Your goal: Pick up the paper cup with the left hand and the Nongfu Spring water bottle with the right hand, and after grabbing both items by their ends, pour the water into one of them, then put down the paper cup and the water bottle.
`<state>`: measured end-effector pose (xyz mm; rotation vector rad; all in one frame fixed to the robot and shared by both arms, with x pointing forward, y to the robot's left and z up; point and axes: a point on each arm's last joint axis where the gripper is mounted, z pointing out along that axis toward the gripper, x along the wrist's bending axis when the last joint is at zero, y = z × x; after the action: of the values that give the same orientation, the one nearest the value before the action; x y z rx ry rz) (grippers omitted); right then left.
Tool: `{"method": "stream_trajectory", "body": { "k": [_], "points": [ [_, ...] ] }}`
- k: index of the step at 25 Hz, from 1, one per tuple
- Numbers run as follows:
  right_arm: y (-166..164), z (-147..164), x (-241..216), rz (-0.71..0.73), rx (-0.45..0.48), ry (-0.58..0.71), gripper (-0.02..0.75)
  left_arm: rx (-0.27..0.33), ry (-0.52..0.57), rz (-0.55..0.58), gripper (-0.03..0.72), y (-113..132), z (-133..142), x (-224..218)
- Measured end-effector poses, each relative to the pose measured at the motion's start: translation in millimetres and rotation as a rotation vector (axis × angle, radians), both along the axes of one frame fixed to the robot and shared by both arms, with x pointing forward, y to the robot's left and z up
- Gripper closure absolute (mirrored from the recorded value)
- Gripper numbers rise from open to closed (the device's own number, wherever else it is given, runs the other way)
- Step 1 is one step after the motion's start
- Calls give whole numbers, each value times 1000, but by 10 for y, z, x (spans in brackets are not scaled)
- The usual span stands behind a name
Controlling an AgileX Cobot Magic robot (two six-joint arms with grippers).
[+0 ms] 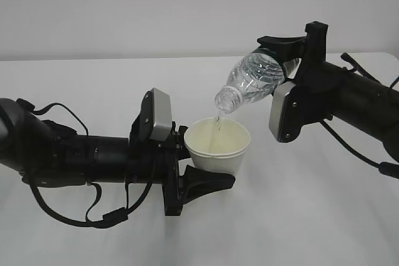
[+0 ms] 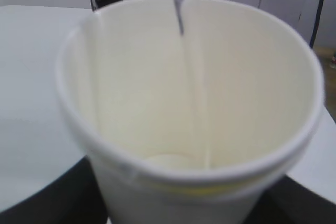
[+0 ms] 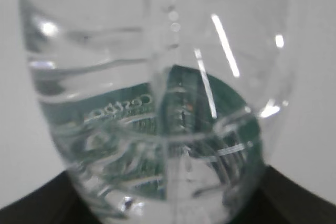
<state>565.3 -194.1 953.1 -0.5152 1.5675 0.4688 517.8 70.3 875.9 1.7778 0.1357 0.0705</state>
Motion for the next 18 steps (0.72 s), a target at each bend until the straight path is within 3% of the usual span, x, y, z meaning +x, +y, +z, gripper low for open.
{"method": "stream_trajectory", "body": {
  "k": [18],
  "points": [
    [0,0,0,0,-4,-3,290,-7,4,18,232,1,6,15]
  ]
}}
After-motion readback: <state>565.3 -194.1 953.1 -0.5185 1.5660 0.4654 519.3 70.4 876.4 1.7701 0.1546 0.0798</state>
